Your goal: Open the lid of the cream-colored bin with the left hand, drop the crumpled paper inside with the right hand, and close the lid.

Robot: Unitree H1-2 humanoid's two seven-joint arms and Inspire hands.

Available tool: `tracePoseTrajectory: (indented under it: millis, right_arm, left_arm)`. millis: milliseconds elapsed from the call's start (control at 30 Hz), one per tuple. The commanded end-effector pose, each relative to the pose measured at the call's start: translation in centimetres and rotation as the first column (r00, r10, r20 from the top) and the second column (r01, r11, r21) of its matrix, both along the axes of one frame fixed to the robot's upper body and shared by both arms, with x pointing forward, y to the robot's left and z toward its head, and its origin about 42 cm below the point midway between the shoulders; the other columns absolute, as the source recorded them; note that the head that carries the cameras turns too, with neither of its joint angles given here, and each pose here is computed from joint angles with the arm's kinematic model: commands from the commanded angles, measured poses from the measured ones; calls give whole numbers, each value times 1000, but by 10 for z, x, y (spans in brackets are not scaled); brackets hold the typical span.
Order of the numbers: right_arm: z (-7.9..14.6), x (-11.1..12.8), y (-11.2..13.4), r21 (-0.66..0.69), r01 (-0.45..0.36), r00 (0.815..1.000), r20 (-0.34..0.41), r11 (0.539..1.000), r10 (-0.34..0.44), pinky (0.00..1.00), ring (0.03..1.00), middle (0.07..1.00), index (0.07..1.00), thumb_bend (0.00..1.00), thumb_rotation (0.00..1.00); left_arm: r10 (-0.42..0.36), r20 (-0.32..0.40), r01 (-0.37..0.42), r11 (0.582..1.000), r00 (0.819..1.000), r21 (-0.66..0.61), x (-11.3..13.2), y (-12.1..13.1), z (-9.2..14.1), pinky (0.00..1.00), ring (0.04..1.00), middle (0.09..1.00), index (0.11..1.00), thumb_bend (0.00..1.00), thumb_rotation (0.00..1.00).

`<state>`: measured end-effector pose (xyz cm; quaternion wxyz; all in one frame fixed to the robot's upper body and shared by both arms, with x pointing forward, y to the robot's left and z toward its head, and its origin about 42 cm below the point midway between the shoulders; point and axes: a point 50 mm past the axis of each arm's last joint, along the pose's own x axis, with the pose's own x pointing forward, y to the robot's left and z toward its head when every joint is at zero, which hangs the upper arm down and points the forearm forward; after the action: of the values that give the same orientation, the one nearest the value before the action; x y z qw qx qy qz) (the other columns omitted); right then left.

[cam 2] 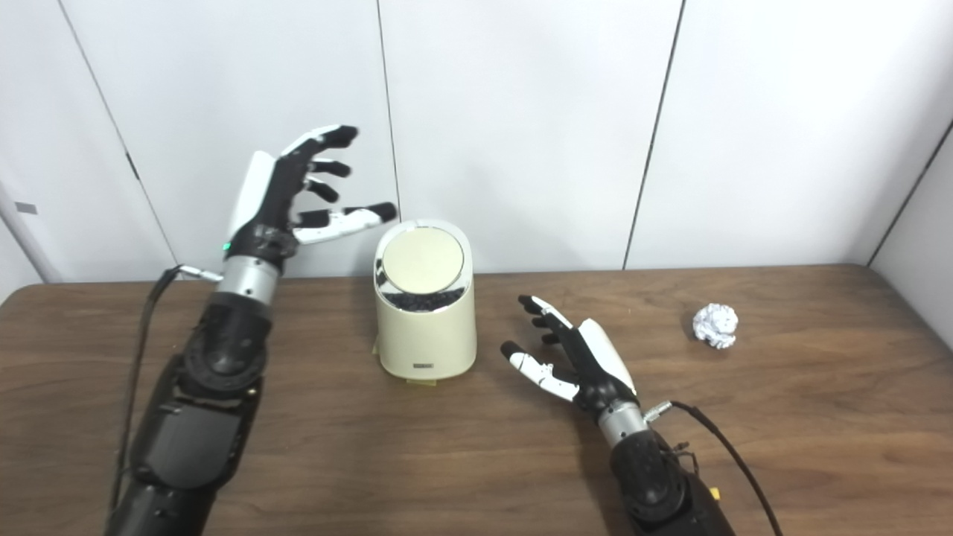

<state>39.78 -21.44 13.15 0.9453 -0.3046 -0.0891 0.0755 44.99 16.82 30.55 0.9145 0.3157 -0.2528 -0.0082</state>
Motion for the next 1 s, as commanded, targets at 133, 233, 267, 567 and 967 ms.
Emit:
tracePoseTrajectory:
  millis: [133,233,267,567,967]
  right_arm:
    - [21,10,3,-1,-4,998,70,1000,4,772,859,889,884,273,675]
    - [22,9,4,0,-5,998,68,1000,5,768,857,890,885,268,665]
    - [22,9,4,-1,-6,998,68,1000,6,768,857,890,886,268,664]
    - [22,9,4,-4,-5,998,69,1000,6,766,856,888,885,278,694]
    - [21,9,2,-2,-6,997,71,1000,6,772,859,889,884,279,674]
  left_arm:
    - [28,140,-57,977,990,206,17,-20,23,522,699,793,836,1000,352]
    - [29,170,-85,940,985,331,20,-25,14,656,778,816,848,1000,355]
    - [25,184,-93,924,983,371,20,-26,12,740,813,832,855,1000,354]
    - [8,354,-236,760,935,606,21,-26,-9,976,897,862,883,1000,333]
    - [22,393,-300,685,919,664,21,-19,-17,1000,918,874,896,1000,265]
